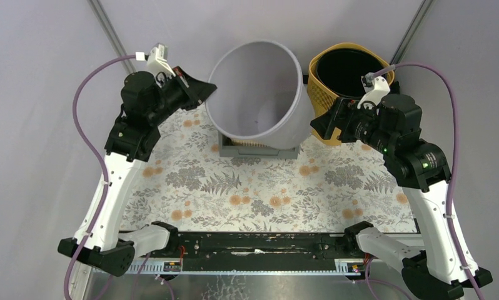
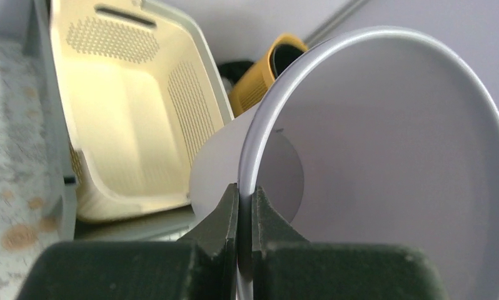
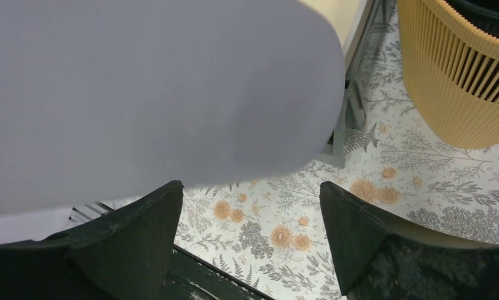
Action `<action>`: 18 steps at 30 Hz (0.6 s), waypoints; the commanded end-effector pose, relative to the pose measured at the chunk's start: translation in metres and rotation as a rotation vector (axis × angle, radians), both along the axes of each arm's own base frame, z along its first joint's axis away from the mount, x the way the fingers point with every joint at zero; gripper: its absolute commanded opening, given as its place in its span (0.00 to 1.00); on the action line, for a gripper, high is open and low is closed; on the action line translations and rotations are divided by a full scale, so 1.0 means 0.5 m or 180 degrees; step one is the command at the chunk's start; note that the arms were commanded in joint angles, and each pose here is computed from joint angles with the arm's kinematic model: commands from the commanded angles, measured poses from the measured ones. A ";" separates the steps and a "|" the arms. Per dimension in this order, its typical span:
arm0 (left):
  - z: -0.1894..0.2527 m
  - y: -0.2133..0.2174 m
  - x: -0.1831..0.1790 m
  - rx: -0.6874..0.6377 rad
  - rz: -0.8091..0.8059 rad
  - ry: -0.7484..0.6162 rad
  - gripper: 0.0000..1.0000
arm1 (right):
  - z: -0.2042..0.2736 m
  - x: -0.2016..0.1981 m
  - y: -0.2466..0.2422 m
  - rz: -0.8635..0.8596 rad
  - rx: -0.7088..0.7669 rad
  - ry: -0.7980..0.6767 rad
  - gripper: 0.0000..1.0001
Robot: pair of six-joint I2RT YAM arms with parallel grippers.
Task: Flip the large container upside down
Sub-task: Pick up the container from the container.
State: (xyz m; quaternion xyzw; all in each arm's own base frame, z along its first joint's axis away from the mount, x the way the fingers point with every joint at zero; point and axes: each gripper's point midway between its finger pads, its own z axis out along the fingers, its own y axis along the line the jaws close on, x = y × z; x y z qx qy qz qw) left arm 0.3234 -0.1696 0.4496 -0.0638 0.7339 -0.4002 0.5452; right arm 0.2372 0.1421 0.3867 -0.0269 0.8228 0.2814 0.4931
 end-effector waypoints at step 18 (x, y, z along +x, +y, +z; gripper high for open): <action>-0.250 -0.023 -0.161 0.0025 -0.0608 0.0821 0.00 | 0.045 -0.025 -0.026 -0.0116 -0.0027 -0.0190 0.89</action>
